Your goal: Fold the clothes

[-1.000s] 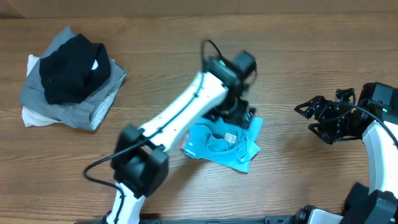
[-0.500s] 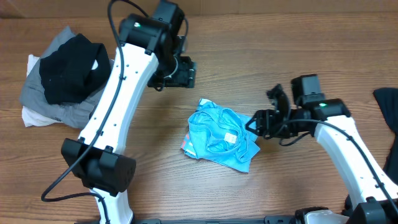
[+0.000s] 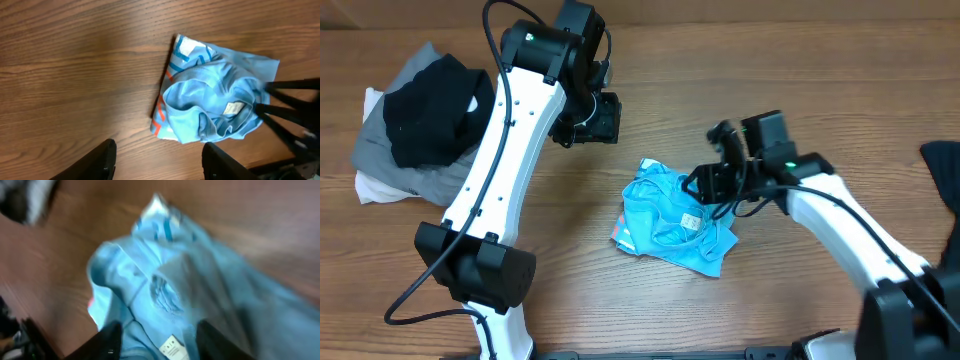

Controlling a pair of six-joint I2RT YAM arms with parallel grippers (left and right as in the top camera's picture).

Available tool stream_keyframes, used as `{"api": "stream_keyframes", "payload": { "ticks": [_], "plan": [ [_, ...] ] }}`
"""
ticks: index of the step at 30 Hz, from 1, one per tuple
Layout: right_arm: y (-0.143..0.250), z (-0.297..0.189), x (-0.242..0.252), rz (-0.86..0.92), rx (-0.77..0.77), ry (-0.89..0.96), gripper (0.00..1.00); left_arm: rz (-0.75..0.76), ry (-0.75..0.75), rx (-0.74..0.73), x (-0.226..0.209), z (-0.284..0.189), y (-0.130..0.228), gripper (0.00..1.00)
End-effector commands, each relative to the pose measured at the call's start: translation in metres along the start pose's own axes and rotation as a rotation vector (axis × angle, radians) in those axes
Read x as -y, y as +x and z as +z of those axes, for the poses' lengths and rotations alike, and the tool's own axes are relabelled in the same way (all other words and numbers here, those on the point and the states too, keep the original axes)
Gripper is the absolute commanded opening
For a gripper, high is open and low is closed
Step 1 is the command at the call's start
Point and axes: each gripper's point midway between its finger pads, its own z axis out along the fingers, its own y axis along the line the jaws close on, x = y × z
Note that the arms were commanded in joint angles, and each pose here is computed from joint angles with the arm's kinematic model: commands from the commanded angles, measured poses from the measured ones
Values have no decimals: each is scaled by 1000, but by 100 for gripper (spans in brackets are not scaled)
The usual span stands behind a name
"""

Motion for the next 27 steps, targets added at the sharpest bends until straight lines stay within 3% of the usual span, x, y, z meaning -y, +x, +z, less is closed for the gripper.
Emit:
{"api": "stream_keyframes", "payload": {
  "ticks": [1,13,27],
  "plan": [
    [7,13,-12,9,-55,-60,44,37,8,11,2,-4,0,59],
    [29,-19,-44,-82,-92,-130,65,75,-13,28,-2,-5,-4,66],
    [48,0,-56,-247,-156,-80,71,73,-13,25,-2,-5,-3,68]
  ]
}}
